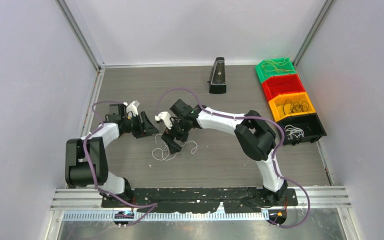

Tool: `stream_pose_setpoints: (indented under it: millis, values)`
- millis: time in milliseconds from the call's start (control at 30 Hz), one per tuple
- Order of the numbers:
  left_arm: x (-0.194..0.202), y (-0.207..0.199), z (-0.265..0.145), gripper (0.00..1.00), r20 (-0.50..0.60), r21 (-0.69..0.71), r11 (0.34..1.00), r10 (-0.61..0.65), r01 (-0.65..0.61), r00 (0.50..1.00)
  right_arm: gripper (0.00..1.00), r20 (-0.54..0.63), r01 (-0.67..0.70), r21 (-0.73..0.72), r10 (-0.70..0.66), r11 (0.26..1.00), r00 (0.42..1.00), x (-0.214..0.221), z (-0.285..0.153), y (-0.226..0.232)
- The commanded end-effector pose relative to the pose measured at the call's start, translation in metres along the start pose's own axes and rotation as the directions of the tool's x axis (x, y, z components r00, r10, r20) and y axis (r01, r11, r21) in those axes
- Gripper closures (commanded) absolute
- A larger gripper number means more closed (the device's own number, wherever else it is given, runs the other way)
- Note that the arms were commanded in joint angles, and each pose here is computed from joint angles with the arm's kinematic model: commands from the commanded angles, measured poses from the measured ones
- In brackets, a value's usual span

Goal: Untangle the cables

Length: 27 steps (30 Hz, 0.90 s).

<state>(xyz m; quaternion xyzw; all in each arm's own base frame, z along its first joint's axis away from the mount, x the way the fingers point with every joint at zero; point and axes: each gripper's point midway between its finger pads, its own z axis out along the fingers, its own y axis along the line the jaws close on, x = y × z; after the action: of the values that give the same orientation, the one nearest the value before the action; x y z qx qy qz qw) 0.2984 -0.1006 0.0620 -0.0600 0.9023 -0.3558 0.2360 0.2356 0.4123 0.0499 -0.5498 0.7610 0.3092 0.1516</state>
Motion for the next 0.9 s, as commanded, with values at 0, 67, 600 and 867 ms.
stream_pose_setpoints:
  millis: [0, 67, 600, 867]
  values:
    - [0.01, -0.009, 0.012, 0.57, -0.029, 0.09, 0.995, -0.031, 0.034, 0.999, 0.05, 0.075, -0.029, 0.046, 0.026, 0.999, 0.997, -0.027, 0.009, 0.006]
    - [0.027, -0.009, 0.017, 0.65, -0.084, 0.099, 0.993, -0.047, 0.056, 0.995, 0.05, 0.07, -0.064, 0.051, 0.06, 0.997, 0.996, -0.023, 0.017, 0.002]
    - [0.058, -0.015, 0.039, 1.0, -0.25, 0.103, 0.99, -0.067, 0.095, 0.966, 0.41, 0.102, -0.136, 0.084, 0.127, 0.987, 0.987, -0.011, 0.063, -0.022]
    - [0.027, -0.03, 0.022, 1.0, -0.121, 0.154, 0.988, 0.002, 0.017, 0.993, 0.93, 0.062, -0.038, 0.069, 0.033, 0.997, 0.998, -0.007, 0.032, -0.012]
